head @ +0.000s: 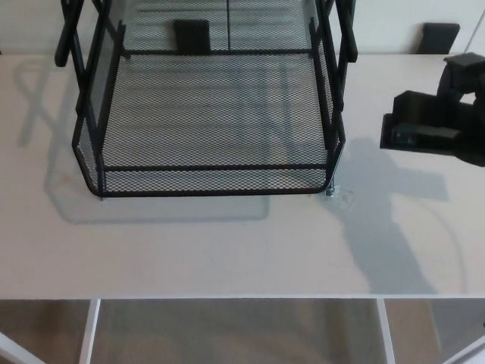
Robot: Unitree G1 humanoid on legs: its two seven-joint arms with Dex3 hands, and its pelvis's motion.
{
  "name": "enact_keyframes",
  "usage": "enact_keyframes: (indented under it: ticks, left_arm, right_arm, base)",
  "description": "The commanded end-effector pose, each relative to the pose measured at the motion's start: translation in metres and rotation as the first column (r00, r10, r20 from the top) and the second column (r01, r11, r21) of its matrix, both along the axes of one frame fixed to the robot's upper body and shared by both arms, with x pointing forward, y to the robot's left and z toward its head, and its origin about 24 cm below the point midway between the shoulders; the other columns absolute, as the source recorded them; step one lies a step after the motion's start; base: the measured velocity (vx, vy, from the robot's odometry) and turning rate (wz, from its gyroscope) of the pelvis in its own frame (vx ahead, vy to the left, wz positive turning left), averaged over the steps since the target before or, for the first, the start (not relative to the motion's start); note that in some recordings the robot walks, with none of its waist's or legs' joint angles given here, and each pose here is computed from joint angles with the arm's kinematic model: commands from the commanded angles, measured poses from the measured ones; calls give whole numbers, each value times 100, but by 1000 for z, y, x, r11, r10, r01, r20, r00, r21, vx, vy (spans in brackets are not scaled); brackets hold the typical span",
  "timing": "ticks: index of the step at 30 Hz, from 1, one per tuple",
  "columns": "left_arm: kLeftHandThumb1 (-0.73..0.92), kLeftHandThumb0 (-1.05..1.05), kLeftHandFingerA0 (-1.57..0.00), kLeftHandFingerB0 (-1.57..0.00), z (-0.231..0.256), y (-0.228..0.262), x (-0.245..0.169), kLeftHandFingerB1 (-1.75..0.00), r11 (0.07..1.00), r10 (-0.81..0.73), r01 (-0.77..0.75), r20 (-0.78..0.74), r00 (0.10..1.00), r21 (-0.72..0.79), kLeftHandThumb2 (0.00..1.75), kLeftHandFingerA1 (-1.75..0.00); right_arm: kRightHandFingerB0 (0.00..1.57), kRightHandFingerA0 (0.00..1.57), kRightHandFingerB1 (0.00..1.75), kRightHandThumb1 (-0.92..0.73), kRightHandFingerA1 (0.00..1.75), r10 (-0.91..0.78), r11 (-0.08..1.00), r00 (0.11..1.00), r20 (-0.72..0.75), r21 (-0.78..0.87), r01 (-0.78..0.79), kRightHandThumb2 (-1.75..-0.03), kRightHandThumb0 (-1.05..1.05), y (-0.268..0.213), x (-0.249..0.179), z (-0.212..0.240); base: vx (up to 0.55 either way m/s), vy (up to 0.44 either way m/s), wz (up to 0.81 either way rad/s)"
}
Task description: The robot walks towards a desk on which a file tray is kept in the middle and a stapler is kept to its right. The robot lifts the stapler using its right hand and places it on the file tray.
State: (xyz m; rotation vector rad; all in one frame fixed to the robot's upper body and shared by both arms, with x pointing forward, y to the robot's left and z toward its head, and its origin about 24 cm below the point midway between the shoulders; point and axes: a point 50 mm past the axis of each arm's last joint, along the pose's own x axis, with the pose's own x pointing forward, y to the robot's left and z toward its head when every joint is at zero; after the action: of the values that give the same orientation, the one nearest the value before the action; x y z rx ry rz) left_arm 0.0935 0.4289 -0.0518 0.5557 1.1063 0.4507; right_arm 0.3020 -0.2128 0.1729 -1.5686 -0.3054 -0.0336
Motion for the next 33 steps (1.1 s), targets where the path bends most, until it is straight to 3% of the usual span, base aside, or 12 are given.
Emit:
enact_keyframes:
  ticks: [1, 2, 12, 16, 18, 19, 21, 22, 23, 25, 26, 33]
  left_arm:
    - [57, -26, -11, -9, 2, 4, -7, -48, 1000, 16, -16, 2, 1000, 2, 107, -49]
    - [81, -50, -31, -24, 2, 4, -7, -30, 1000, 16, -16, -1, 1000, 7, 64, -34]
    - [81, -49, -33, -28, 3, 5, -11, -31, 1000, 7, -7, -13, 1000, 20, 64, -34]
    - [82, -50, -33, -28, 2, 6, -15, -31, 1000, -12, 12, -34, 999, 24, 65, -34]
    - [82, -50, -33, -27, 2, 6, -17, -31, 1000, -3, 4, -35, 999, 26, 65, -35]
    - [81, -51, -33, -28, 3, 7, -18, -31, 1000, -4, 6, -38, 999, 28, 64, -34]
    - [82, -50, -32, -27, 4, 8, -20, -31, 1000, -1, 2, -43, 999, 31, 65, -34]
    - [81, -50, -32, -27, 4, 8, -20, -31, 1000, 18, -18, -28, 999, 25, 64, -34]
    - [82, -50, -32, -25, 4, 9, -21, -30, 999, 21, -21, -27, 999, 25, 64, -34]
    - [82, -50, -32, -25, 5, 10, -20, -30, 1000, 19, -18, -22, 1000, 23, 64, -34]
    - [82, -50, -34, -27, 6, 10, -19, -31, 999, 5, -4, -34, 999, 35, 65, -34]
    - [82, -49, -34, -25, 4, 8, -17, -30, 999, -10, 12, -46, 999, 44, 64, -34]
  right_arm:
    - [72, 86, 159, -67, 175, -17, 982, 1000, 15, 186, 14, -85, -23, -2, -3, 12]
    - [72, 87, 159, -70, 175, -25, 980, 1000, 19, 196, 20, -79, -26, -2, -3, 14]
    - [73, 110, 147, -66, 175, -2, 990, 993, 120, 137, -15, -89, -21, -5, -1, 54]
    - [73, 90, 156, -73, 175, 10, 999, 970, 243, 43, -21, -76, -29, -6, 1, 94]
    - [93, 116, 125, -62, 137, 27, 999, 957, 289, 22, -35, -101, -38, -5, 3, 111]
    - [69, 87, 159, -75, 175, 18, 1000, 952, 305, 17, -24, -76, -29, -5, 3, 120]
    - [69, 89, 163, -66, 175, 30, 999, 931, 364, 10, -36, -85, -23, -4, 4, 137]
    - [99, 119, 127, -58, 138, 22, 1000, 917, 399, -6, -22, -101, -40, -3, 4, 145]
    - [69, 90, 164, -80, 175, 4, 1000, 915, 404, -19, 4, -68, -36, -1, 5, 150]
    - [94, 117, 127, -56, 139, 13, 1000, 913, 408, -28, -2, -96, -45, 4, 4, 162]
    - [66, 85, 162, -72, 175, 23, 1000, 914, 406, -29, -12, -66, -32, 7, 3, 167]
    - [67, 82, 157, -68, 175, 95, 995, 928, 361, -22, -93, -70, -29, 43, 10, 169]
  base:
    - [0, 0, 0]
    - [0, 0, 0]
    - [0, 0, 0]
    - [0, 0, 0]
    - [0, 0, 0]
    - [0, 0, 0]
    - [0, 0, 0]
    - [0, 0, 0]
    - [0, 0, 0]
    - [0, 0, 0]
    - [0, 0, 0]
    - [0, 0, 0]
